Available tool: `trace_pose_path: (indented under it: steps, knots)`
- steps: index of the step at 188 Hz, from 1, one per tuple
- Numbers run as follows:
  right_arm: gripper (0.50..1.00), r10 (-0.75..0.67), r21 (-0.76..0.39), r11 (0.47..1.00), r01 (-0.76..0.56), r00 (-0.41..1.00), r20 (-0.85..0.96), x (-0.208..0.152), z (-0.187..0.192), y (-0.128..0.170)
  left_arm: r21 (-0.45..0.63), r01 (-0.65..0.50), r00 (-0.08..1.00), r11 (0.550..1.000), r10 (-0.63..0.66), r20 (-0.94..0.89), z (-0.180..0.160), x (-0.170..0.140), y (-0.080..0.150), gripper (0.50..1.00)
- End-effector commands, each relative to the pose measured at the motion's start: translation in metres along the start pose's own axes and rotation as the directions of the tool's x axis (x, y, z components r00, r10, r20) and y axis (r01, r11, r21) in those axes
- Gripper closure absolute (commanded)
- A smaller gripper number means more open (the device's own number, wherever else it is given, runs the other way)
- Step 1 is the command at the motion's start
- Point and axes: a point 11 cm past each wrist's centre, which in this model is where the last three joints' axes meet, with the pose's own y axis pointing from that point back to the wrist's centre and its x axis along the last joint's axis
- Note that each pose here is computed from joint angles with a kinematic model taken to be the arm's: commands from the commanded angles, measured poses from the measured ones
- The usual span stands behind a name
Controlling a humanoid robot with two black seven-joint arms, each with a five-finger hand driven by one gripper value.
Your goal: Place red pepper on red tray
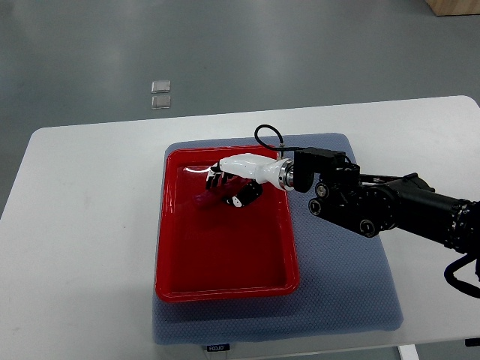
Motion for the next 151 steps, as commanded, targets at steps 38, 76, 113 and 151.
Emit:
trace_pose_path:
  steps: [38,76,113,151]
  knots:
    - [0.607,0.137,-0.043,0.99,-0.133,0.985,0.106,0.043,0.025,0.021,0.001,-0.001,1.0,1.0,0.001,0.001,0.0,0.0,0.0,0.5]
    - [0.597,0.384,-0.119,0.906,-0.407,0.671,0.634,0.088,0.054,0.05,0.001,-0.001,1.0,1.0,0.001,0.001,0.0,0.0,0.0,0.5]
    - [0.597,0.365,-0.321,0.772,-0.549,-0.031,0.93,0.088,0.116,0.092,0.001,-0.001,1.0,1.0,0.001,0.003,0.0,0.0,0.0,0.5]
    - [0.589,0.151,-0.487,0.663,-0.569,-0.535,0.831,0.054,0.166,0.124,0.001,0.0,1.0,1.0,0.0,0.001,0.0,0.0,0.0,0.5]
